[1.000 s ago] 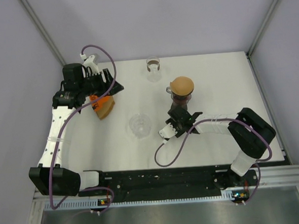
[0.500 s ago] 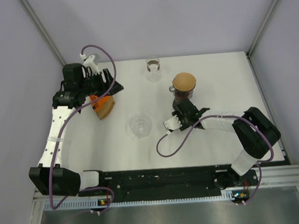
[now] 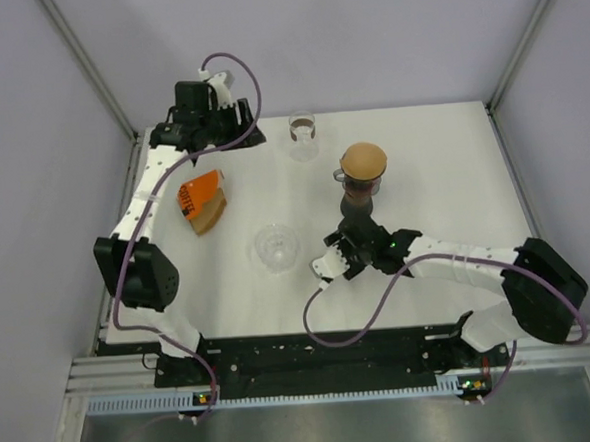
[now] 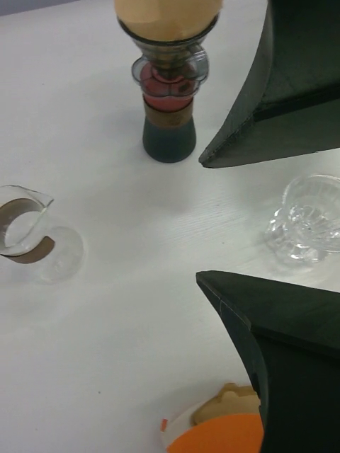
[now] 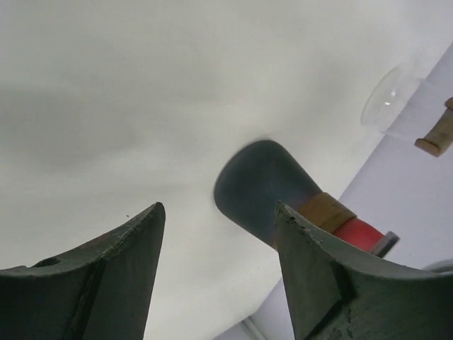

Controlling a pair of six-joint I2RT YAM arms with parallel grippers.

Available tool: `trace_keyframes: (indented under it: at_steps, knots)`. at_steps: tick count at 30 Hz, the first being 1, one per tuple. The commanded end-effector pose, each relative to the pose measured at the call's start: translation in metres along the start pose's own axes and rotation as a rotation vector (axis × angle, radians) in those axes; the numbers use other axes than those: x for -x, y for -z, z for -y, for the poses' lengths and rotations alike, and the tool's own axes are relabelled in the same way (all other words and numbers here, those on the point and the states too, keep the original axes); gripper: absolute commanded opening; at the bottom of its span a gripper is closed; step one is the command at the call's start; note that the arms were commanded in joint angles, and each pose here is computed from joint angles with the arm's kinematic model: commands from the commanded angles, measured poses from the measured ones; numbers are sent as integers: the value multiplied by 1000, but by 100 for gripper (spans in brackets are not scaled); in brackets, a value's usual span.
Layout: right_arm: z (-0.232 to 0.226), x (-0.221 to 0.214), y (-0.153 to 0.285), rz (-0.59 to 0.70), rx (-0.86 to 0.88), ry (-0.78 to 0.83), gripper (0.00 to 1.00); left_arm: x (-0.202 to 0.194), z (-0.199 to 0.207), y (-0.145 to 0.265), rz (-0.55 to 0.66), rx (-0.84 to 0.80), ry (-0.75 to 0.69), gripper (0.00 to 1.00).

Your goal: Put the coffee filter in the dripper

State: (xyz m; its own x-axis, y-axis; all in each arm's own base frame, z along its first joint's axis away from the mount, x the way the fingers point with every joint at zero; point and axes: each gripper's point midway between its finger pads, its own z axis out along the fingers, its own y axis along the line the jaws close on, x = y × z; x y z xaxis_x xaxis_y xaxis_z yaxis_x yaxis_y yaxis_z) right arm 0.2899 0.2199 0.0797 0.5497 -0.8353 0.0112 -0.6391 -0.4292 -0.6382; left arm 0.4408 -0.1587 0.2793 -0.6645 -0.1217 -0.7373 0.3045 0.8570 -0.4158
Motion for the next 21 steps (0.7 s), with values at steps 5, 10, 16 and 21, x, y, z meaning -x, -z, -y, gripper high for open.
trace_keyframes:
  at_steps: [5,10,16,21]
  knots:
    - [28,55,74,287,-146,-299,71,57,10,-98,98,86,19,71]
    - [28,71,102,420,-165,-469,84,78,1,-151,198,138,19,88]
    - [16,66,111,435,-190,-527,89,96,-20,-188,311,232,0,81]
    - [7,66,106,434,-165,-551,89,83,-27,-215,301,230,2,70]
